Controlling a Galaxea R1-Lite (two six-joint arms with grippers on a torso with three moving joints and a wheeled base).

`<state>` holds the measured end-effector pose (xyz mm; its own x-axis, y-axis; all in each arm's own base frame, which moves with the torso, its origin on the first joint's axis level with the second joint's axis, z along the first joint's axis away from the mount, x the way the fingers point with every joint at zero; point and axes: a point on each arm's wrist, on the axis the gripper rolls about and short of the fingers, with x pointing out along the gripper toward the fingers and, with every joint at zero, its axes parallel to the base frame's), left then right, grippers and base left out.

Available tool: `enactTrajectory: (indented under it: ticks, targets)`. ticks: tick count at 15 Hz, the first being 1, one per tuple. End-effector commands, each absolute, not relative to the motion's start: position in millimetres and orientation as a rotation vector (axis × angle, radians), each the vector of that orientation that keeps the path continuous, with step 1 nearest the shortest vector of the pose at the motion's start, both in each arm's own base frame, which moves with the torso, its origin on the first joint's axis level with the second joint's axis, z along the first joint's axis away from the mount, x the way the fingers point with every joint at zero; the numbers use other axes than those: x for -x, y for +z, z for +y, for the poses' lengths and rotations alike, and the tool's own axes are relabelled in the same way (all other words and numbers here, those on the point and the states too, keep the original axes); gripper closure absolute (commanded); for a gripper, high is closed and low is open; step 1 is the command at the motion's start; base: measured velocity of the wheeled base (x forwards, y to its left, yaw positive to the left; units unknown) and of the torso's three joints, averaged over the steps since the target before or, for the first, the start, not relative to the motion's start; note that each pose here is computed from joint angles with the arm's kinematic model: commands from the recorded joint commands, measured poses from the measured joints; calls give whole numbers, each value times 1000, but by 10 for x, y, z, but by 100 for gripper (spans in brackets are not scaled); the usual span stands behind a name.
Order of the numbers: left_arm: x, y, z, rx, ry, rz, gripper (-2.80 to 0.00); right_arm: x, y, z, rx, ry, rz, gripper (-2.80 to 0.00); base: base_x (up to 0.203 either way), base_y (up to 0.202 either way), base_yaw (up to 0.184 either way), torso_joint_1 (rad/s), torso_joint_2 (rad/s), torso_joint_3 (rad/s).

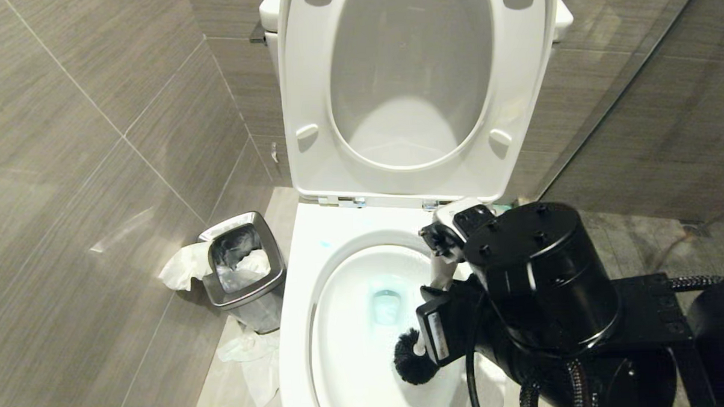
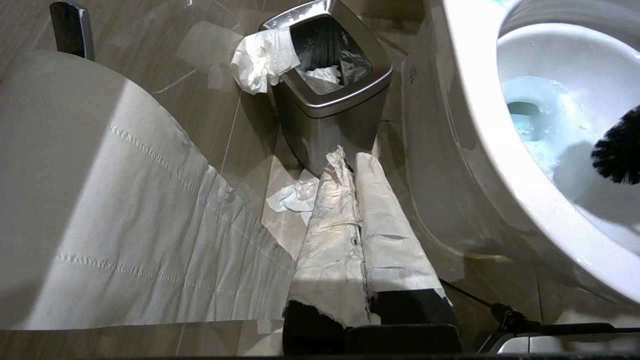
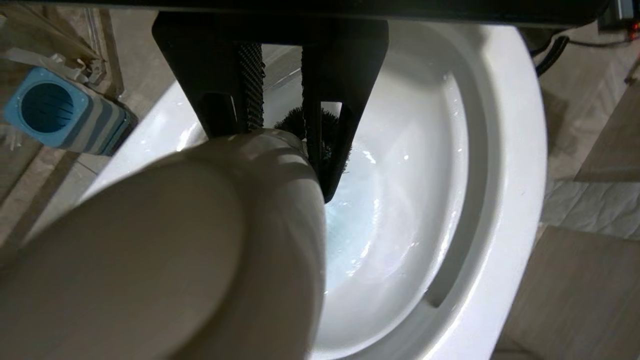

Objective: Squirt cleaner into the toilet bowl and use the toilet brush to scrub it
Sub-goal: Scrub the toilet bowl

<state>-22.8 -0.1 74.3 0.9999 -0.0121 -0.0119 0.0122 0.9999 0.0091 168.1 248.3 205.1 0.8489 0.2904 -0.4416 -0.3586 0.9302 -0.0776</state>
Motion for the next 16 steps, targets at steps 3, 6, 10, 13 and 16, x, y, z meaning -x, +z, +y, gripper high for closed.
enactTrajectory:
  ticks: [3, 6, 10, 13, 16]
  targets:
    - [227, 738, -1, -9, -12, 14, 0, -1911, 2134, 2246, 115, 260, 432, 0, 0, 0, 0, 0, 0, 0]
    - [227, 738, -1, -9, -12, 14, 0, -2138, 2092, 2124, 111, 205, 451, 0, 0, 0, 0, 0, 0, 0]
    - [227, 738, -1, -9, -12, 14, 0, -2468, 2080, 2218, 90, 164, 446, 0, 0, 0, 0, 0, 0, 0]
    - [227, 737, -1, -9, -12, 15, 0, -2679, 2133, 2398, 73, 165, 413, 0, 0, 0, 0, 0, 0, 0]
    - [227, 738, -1, -9, -12, 14, 0, -2826, 2193, 2568, 66, 180, 378, 0, 0, 0, 0, 0, 0, 0]
